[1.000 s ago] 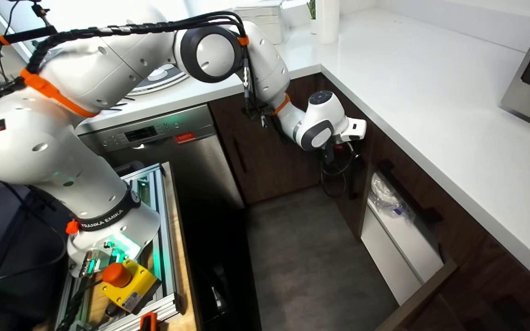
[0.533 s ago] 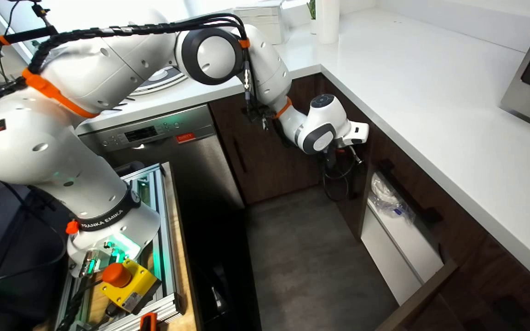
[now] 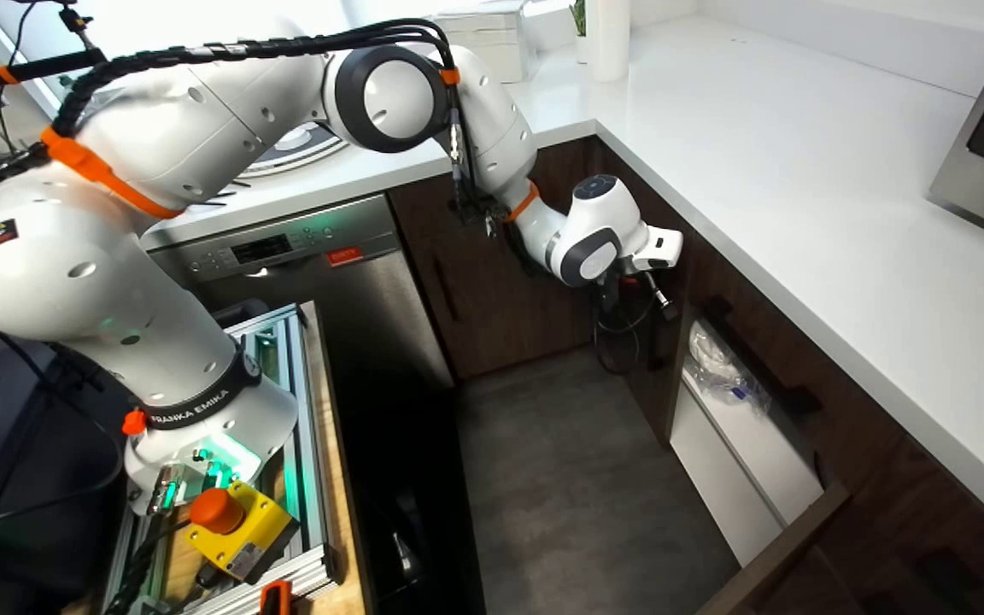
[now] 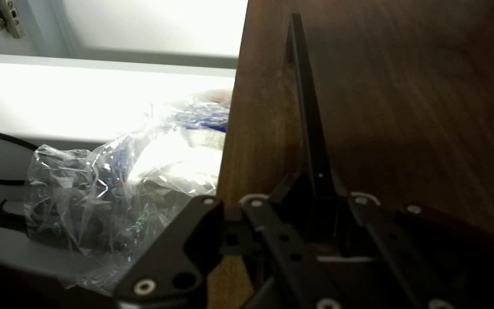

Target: Open the left door of the bottom cabinet

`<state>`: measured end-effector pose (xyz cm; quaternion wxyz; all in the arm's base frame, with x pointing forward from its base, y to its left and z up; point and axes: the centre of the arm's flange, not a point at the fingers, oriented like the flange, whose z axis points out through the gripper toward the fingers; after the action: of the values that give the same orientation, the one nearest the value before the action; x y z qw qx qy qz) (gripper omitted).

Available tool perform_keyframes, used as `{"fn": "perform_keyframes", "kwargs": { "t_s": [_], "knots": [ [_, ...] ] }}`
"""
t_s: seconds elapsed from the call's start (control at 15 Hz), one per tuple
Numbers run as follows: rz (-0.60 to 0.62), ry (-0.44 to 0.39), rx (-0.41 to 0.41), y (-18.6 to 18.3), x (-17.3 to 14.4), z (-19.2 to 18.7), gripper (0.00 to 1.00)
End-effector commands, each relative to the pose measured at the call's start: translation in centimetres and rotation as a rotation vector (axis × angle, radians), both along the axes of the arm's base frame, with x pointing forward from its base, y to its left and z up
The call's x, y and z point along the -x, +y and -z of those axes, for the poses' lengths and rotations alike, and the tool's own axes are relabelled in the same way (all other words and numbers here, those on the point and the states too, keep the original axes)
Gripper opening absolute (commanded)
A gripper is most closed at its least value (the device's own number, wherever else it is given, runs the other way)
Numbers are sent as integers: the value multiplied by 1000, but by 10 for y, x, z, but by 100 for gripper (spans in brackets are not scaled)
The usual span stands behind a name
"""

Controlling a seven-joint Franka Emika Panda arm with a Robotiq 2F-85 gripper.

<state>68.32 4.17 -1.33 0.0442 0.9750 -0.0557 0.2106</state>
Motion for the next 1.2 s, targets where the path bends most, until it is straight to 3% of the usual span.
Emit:
{"fn": "perform_keyframes", "kwargs": {
  "t_s": [0.0,0.6,1.13],
  "knots": [
    [70,24,-3,21,11,-7,4],
    [245,36,-31,44,53,-13,4],
    [510,70,-137,96,104,-6,4]
  ]
}}
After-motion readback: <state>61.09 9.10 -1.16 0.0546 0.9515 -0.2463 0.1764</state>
